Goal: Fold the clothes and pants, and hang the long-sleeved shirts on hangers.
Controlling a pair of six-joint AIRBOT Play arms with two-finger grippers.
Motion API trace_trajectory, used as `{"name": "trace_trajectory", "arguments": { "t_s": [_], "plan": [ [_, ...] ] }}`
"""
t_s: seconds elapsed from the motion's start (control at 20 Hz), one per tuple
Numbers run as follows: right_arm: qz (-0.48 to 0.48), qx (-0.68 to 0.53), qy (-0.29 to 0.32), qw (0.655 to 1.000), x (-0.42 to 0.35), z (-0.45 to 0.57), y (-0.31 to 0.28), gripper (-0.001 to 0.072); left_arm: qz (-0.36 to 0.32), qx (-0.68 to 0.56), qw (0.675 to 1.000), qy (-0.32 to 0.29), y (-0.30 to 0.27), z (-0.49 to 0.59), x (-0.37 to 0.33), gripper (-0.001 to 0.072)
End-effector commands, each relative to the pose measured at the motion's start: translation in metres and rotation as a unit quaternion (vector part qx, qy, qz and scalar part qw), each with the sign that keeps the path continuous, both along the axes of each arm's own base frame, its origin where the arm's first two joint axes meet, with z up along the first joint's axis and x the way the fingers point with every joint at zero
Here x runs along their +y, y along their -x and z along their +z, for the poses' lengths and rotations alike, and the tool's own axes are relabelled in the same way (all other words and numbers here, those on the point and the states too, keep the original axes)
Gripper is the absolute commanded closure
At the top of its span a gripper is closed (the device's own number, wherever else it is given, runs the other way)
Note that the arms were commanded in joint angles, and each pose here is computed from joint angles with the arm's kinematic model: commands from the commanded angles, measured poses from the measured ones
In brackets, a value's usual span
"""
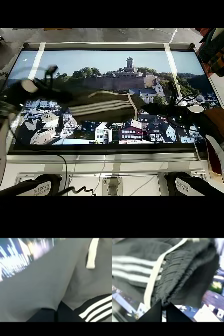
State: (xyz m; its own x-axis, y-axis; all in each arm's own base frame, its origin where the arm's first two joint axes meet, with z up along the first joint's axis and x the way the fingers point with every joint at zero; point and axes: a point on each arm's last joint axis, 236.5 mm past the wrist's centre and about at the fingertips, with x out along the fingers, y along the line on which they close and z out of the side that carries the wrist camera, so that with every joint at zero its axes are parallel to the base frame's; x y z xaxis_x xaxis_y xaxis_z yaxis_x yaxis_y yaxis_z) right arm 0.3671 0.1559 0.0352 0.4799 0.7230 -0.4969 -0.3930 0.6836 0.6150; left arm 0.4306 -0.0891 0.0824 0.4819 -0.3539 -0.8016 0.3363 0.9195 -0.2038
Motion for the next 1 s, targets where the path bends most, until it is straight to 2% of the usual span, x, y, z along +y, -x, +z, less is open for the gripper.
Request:
{"name": "trace_trajectory", "arguments": {
  "t_s": [0.0,0.2,0.3,0.35,0.4,0.45,0.5,0.65,0.75,0.95],
  "plan": [
    [0.026,-0.043,0.007,0.999,0.018,0.029,0.013,0.0686,-0.017,-0.103,0.993,-0.051,0.004,0.102,0.010,0.0701],
    [0.034,-0.052,0.012,0.998,0.023,0.033,0.016,0.0686,-0.059,-0.088,0.984,-0.144,0.031,0.102,0.009,0.0702],
    [0.027,-0.056,0.031,0.998,0.017,0.027,0.012,0.0686,-0.104,-0.025,0.981,-0.162,0.045,0.069,-0.011,0.0699],
    [0.022,-0.056,0.047,0.997,0.012,0.023,0.010,0.0686,-0.126,-0.004,0.979,-0.159,0.047,0.054,-0.027,0.0664],
    [0.013,-0.052,0.068,0.996,0.005,0.015,0.008,0.0686,-0.151,0.015,0.977,-0.150,0.047,0.036,-0.048,0.0386],
    [-0.006,-0.045,0.092,0.995,-0.007,0.007,0.003,0.0686,-0.171,0.031,0.974,-0.145,0.046,0.018,-0.067,0.0035],
    [-0.031,-0.040,0.116,0.992,-0.020,0.000,-0.004,0.0686,-0.188,0.042,0.970,-0.150,0.042,-0.001,-0.083,0.0009],
    [-0.108,-0.041,0.186,0.976,-0.064,-0.013,-0.024,0.0686,-0.211,0.084,0.956,-0.189,0.034,-0.055,-0.092,0.0026],
    [-0.144,-0.041,0.213,0.966,-0.087,-0.017,-0.031,0.0686,-0.202,0.109,0.951,-0.208,0.031,-0.074,-0.079,0.0169],
    [-0.187,-0.018,0.224,0.956,-0.124,-0.023,-0.032,0.0686,-0.145,0.180,0.954,-0.190,0.043,-0.085,-0.038,0.0170]
  ]
}}
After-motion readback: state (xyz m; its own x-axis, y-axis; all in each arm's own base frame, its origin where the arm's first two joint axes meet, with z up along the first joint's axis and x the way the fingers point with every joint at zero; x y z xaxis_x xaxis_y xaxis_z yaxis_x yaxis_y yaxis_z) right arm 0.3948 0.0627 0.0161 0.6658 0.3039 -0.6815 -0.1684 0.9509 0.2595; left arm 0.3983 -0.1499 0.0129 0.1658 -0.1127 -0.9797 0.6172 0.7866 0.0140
